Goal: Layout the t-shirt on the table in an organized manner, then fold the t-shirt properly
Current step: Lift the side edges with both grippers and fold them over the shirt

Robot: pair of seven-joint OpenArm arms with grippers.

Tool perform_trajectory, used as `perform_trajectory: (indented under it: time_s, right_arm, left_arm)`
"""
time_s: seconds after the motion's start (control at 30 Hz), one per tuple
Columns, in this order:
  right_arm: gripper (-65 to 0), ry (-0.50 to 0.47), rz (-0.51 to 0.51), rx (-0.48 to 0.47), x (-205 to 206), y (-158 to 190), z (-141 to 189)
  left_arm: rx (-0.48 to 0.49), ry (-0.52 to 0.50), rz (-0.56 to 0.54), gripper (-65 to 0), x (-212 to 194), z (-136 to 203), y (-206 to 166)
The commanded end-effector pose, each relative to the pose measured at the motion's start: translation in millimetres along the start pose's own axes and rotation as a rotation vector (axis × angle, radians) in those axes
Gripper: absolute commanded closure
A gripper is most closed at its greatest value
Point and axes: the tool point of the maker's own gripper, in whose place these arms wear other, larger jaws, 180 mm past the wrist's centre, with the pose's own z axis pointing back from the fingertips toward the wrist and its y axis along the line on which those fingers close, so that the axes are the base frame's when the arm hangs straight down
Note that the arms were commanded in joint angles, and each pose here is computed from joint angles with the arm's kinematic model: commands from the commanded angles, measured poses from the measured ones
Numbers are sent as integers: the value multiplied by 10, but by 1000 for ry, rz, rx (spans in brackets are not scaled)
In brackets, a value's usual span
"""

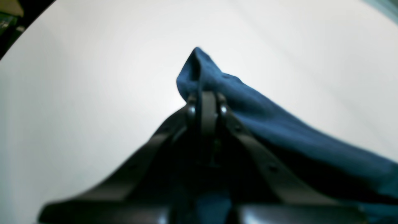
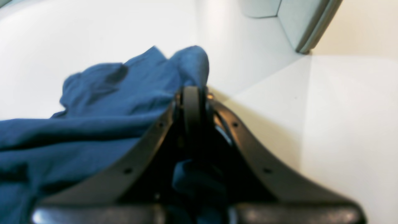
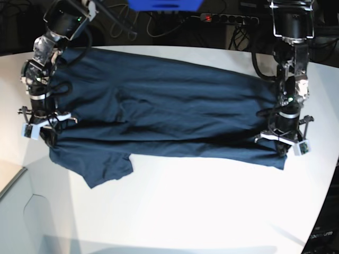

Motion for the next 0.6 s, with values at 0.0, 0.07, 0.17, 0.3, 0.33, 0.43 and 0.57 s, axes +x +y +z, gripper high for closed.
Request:
perform_trajectory:
  time_s: [0.0, 0.07, 0.17, 0.3, 0.33, 0.43, 0.57]
  right_arm:
    - [0, -72, -3, 12, 203, -3, -4]
    - [0, -58, 12, 6, 146, -32, 85]
    - [0, -31, 26, 1, 32, -53, 217]
    - [0, 3, 27, 48, -99, 12, 322]
    - [0, 7, 22, 85, -117, 70, 345]
    - [0, 18, 19, 89, -149, 78, 357]
    - [0, 54, 10, 88, -293, 60, 416]
  left_arm:
    - [-3, -61, -8, 0, 208, -17, 5]
    - [-5, -61, -10, 0, 194, 16, 4]
    - [-14, -65, -16, 0, 187, 93, -10]
    - [-24, -78, -22, 0, 198, 205, -23]
    - [-16, -84, -20, 0, 219, 233, 14]
    - [19, -102, 38, 0, 265, 309, 157]
    - [48, -98, 137, 0, 233, 402, 344]
